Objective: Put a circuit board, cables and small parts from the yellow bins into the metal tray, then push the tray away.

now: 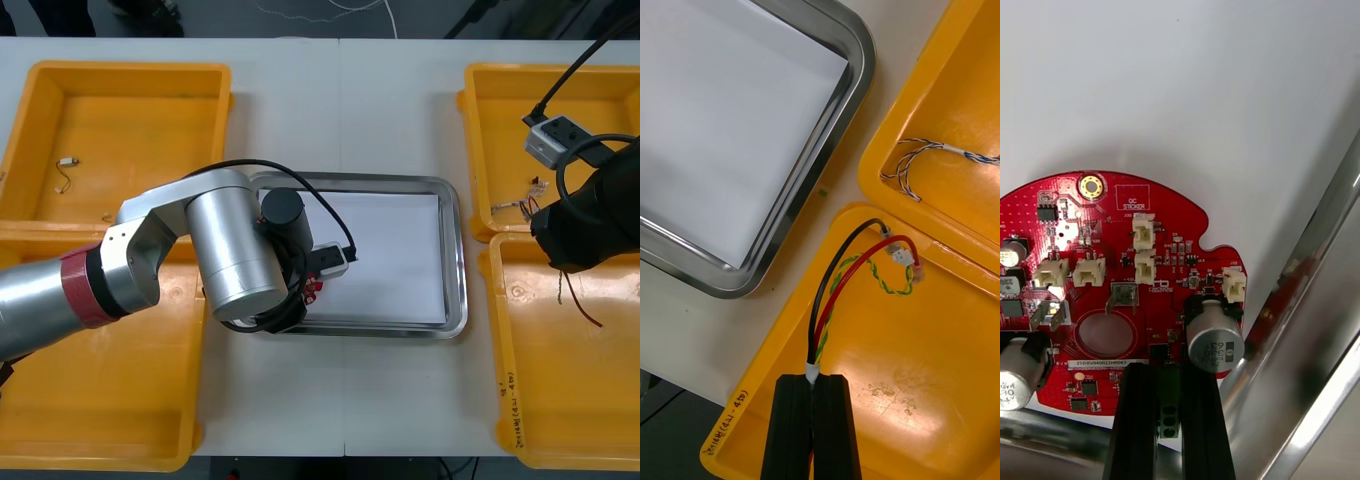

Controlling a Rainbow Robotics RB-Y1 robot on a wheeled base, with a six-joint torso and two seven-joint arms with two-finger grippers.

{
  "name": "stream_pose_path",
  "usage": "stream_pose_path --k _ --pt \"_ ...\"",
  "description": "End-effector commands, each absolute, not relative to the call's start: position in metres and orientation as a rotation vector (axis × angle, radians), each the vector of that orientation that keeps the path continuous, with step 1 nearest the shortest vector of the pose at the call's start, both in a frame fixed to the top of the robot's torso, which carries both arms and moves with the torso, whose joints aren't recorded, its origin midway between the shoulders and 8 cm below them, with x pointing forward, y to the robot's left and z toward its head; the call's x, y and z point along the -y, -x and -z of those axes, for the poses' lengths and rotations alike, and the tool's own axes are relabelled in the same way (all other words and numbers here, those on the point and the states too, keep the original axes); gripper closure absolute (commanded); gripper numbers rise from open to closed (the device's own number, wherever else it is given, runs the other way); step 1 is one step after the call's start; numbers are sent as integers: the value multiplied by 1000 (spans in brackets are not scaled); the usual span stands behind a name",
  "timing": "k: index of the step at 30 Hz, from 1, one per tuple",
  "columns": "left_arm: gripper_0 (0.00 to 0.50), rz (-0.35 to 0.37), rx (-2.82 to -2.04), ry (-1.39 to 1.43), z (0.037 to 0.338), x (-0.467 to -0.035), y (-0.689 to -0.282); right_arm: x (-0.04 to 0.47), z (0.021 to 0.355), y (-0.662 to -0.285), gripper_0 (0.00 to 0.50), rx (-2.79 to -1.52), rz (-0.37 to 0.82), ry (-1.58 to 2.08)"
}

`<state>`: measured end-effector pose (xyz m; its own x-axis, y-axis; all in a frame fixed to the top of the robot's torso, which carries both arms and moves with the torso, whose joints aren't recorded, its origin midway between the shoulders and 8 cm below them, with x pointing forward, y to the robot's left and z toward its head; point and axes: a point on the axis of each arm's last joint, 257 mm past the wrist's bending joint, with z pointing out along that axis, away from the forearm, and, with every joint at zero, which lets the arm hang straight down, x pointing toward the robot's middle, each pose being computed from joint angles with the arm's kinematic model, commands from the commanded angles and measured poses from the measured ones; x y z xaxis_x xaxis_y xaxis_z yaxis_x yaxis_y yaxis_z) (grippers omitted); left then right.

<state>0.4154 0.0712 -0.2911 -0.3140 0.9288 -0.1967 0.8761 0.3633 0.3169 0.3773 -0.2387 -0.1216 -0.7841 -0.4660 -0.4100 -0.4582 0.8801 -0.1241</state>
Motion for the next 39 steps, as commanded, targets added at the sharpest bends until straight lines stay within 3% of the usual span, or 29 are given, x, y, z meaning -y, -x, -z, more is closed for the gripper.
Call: stream_pose_path --k 1,4,5,6,7,9,25,30,39 --pt "497 -208 -2327 -1416 273 -65 -430 227 111 -377 500 -2573 22 707" --pt "469 -211 -2330 -1414 273 -67 -430 226 111 -376 500 -2572 19 714" --pt "353 -210 -2330 -1410 273 -67 -430 226 111 -377 500 -2574 18 711" --pt "205 -215 -2329 -1408 273 -68 -431 226 111 -376 500 -2572 18 712" --pt "100 -218 -2328 -1405 272 -68 -432 226 110 -377 500 -2571 21 710" --pt "0 -224 -2326 -1403 272 -69 -433 227 110 -378 500 -2568 25 707" --pt "0 -219 -2324 -1352 255 -69 -444 222 111 -378 500 -2564 11 721" --pt "0 -175 -2347 -1313 238 -69 -448 214 111 -377 500 -2550 -18 754" --pt "0 -167 -2395 -1243 197 -82 -451 171 114 -382 500 -2471 -52 894"
